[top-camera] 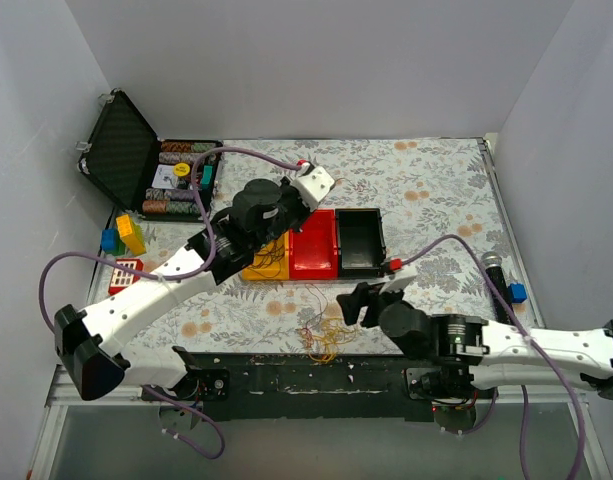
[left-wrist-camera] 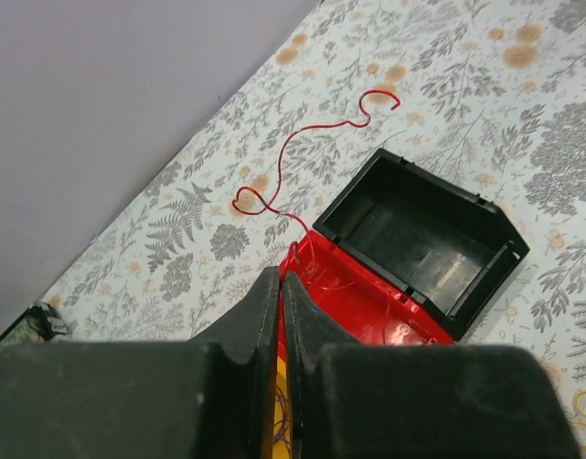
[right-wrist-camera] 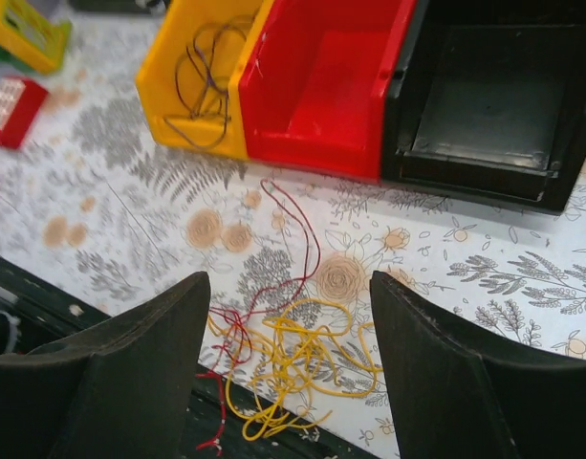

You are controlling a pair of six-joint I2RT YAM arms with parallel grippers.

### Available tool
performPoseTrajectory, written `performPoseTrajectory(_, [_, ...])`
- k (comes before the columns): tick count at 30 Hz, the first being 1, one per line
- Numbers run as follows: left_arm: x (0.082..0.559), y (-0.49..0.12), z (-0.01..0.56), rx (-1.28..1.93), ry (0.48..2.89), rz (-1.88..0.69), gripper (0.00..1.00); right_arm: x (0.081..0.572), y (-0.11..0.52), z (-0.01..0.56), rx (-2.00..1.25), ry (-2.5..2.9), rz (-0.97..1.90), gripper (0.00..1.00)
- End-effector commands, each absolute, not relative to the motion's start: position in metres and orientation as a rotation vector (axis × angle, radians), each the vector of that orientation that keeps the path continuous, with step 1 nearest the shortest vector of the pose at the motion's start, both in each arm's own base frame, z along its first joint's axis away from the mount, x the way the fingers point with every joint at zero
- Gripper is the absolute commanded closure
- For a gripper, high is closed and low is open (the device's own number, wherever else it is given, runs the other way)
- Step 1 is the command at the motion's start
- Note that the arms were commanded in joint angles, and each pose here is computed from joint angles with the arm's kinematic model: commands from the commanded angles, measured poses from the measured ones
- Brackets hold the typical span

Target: Untangle the cables

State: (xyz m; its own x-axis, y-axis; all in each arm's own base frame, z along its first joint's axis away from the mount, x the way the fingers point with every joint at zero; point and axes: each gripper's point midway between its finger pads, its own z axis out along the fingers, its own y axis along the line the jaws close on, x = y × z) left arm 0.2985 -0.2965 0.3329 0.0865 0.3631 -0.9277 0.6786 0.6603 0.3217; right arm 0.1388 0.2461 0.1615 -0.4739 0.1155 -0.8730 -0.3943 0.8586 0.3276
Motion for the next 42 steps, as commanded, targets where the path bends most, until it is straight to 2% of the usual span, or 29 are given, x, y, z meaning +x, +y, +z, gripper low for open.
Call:
performPoseTrajectory(1, [0.316,-0.287,0.331,0.809,1.532,-0.202,1.0,0.151,0.209,0.183,0.046,1.889,0.663,0.25])
performPoseTrajectory(9, [0.319,-0.294,0.275,0.878,1.598,-0.184,1.0,0.154,0.178,0.195,0.163,1.856,0.684,0.28])
performPoseTrajectory(22, [0.319,-0.29,0.199,0.919,1.773,-0.143,1.0,0.155,0.166,0.199,0.181,1.854,0.655,0.3])
performPoseTrajectory(31, [0.325,-0.296,0.137,1.144,1.872,-0.027,1.0,0.153,0.167,0.196,0.17,1.865,0.66,0.31])
performPoseTrajectory(42, [0.349,-0.306,0.103,1.161,1.907,0.067,1.0,0.152,0.169,0.194,0.157,1.88,0.658,0.32])
